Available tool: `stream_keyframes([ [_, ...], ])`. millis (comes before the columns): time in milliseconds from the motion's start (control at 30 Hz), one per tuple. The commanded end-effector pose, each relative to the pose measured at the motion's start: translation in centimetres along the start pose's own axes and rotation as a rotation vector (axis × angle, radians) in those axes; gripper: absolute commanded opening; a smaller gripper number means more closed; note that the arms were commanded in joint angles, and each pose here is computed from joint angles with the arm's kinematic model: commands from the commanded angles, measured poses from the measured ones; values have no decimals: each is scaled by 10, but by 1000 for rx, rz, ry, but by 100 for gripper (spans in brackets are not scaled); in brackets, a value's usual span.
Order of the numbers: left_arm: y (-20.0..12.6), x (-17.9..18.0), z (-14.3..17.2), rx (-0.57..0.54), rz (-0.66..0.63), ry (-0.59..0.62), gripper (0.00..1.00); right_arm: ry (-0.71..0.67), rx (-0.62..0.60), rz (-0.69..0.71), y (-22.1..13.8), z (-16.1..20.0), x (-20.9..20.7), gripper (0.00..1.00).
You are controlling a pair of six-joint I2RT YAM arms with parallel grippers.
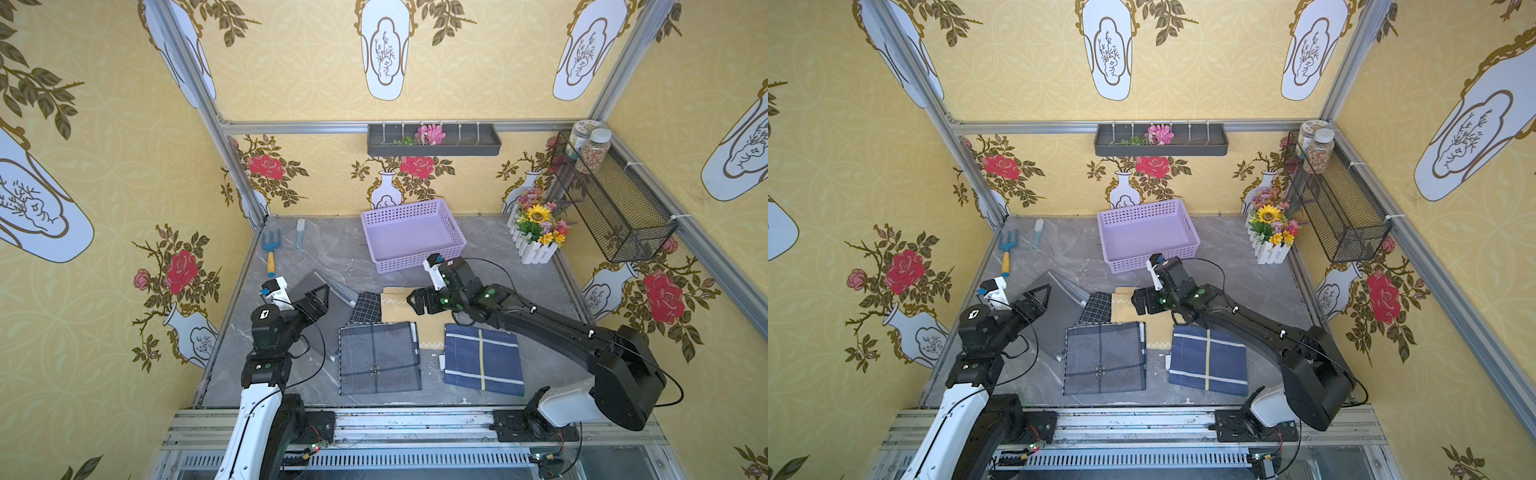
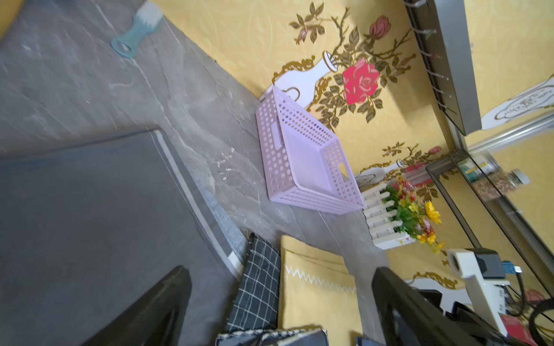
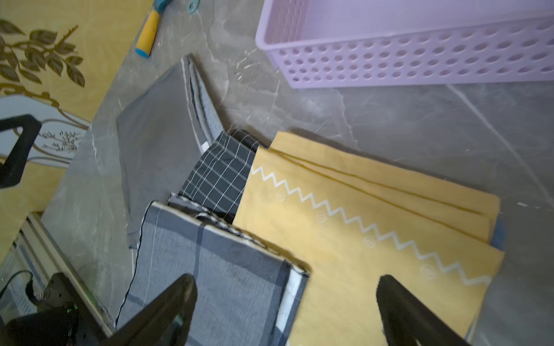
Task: Put the folded pillowcase in the basket
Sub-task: Pick up the pillowcase from the pillowcase.
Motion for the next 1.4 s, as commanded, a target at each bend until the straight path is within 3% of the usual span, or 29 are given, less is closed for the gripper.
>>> stream_keyframes([
  [0, 4, -2, 16, 74, -11, -13, 100, 25, 33, 74, 2, 15, 7, 97],
  [400, 16, -10, 63, 224, -100, -6, 100, 118, 127, 32, 7, 67, 15, 97],
  [633, 14, -9, 81, 255, -166, 5, 100, 128, 173, 10, 14, 86, 26, 100],
  [1200, 0, 0, 87, 249, -208, -28, 100, 191, 252, -29, 44, 107, 37, 72],
  [1367, -1, 0, 88, 267, -225, -34, 100, 210, 263, -18, 47, 110, 35, 68],
])
Point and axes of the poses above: each gripper's point midway between its finger pads, its own y axis out along the fingers, its own x axis along the line the jaws close on, z = x × y, the point moved 10 cm from there along -y, back along the fingers, and after that the axes turned 6 degrees about -y, right-handed, at the moved point
